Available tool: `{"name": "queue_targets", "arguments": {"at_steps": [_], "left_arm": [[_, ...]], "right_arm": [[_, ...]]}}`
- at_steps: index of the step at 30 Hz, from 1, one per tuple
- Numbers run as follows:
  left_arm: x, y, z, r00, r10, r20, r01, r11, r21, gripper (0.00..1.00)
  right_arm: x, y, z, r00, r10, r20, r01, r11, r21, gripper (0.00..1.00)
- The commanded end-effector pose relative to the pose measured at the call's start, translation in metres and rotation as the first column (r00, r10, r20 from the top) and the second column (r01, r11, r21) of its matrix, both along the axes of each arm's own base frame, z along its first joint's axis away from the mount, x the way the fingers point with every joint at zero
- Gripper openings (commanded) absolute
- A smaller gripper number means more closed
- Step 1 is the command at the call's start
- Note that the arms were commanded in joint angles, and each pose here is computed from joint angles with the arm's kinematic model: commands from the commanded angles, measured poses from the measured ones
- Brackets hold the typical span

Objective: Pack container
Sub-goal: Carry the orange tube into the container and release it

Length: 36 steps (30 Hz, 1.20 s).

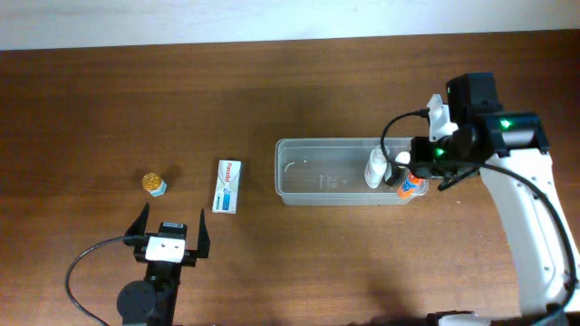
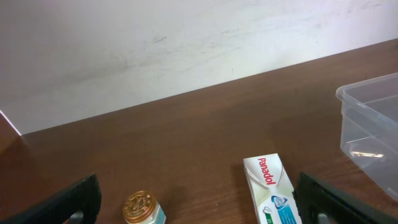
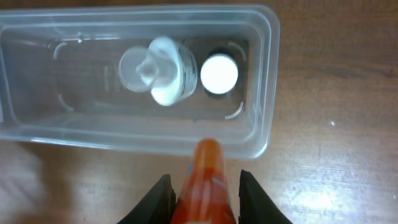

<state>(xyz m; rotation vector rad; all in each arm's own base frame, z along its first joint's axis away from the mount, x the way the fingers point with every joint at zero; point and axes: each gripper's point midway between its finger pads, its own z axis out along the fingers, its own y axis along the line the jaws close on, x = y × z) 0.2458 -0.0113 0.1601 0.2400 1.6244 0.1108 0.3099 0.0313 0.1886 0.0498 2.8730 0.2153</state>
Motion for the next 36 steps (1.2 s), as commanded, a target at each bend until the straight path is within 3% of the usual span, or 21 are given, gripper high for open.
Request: {"name": "queue_targets", "arguments": {"at_steps": [1, 16, 36], "left_arm": [[0.000, 0.002, -0.002, 1.000, 0.011, 0.001, -0.011, 1.000, 0.015, 0.99], [0.000, 0.002, -0.002, 1.000, 0.011, 0.001, -0.011, 1.000, 0.015, 0.99], [0.000, 0.002, -0.002, 1.000, 0.011, 0.001, -0.011, 1.000, 0.015, 1.00]], "right_arm": [[0.008, -0.001, -0.012, 1.000, -0.006, -0.016, 0.006, 1.000, -0.019, 0.27], [0.023, -0.006, -0.013, 0.999, -0.014, 0.028, 0.015, 0.999, -0.046, 0.26], [0.007, -0.003, -0.029, 0.998, -0.034, -0.047, 0.033, 0.999, -0.023, 0.27]]}}
